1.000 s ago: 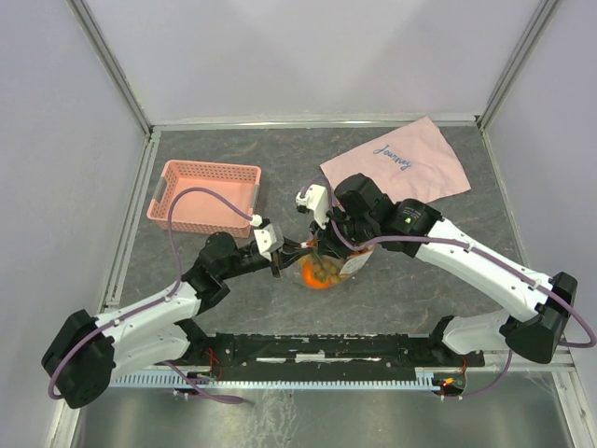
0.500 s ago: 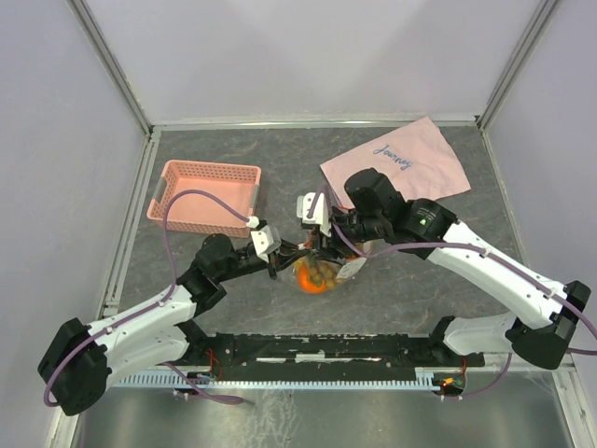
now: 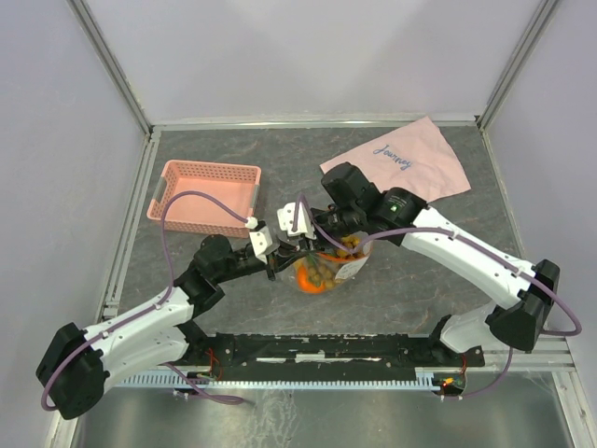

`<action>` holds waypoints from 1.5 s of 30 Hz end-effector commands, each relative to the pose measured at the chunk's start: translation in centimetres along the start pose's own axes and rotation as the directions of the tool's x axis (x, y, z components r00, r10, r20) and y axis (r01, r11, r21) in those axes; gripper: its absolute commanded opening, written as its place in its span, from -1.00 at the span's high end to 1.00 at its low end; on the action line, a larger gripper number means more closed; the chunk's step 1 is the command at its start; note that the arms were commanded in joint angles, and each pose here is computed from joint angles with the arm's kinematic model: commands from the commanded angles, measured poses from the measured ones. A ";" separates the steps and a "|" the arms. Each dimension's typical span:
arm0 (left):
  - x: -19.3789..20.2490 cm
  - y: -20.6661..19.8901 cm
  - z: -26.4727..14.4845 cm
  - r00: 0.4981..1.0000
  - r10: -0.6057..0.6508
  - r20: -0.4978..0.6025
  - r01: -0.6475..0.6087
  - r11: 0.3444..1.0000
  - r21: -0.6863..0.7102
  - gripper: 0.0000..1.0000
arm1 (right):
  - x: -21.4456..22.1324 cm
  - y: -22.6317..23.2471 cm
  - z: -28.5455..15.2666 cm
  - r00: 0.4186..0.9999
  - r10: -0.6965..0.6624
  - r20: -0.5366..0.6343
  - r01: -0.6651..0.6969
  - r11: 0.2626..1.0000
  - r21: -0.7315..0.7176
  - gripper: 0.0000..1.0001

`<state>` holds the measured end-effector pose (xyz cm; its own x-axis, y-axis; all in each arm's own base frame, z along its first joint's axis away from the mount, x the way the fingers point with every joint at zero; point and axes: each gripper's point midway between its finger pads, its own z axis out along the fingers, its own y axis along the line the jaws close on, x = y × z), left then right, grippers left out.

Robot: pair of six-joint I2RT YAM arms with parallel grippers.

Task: Place the food in the zip-top bag and seal the zipper
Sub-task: Zip the zipper food storage bag at the center of the board.

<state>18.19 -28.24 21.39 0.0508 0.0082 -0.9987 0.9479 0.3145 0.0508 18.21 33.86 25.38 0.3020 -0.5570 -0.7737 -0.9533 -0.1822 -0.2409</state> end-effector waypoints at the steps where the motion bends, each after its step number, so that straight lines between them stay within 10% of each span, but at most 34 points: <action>1: -2.0 0.3 0.0 0.996 0.063 0.063 -0.062 0.998 -0.013 0.95 | -2.0 -0.4 0.0 0.997 -0.056 0.046 0.057 0.998 -0.030 0.17; 11: -2.2 0.3 -0.1 0.996 0.062 0.070 -0.061 0.998 -0.019 0.95 | -0.2 0.0 0.4 0.999 -0.051 -0.013 0.050 0.998 -0.045 0.39; 17: -2.2 0.7 -0.3 0.995 0.063 0.071 -0.060 0.997 -0.046 0.95 | 1.3 -0.3 -0.8 0.995 -0.030 -0.099 0.028 0.999 -0.020 0.96; 45: -2.5 2.4 -0.6 0.995 0.051 0.088 -0.038 0.988 -0.149 0.75 | 3.4 -2.5 -5.5 0.992 0.121 -0.045 -0.110 0.975 0.192 0.97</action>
<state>19.92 -26.79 22.94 0.1037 -0.0389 -0.9938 0.8891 0.4515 0.0752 21.28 28.44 24.43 0.1950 -0.6477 -0.7365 -0.9710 -0.0214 -0.2383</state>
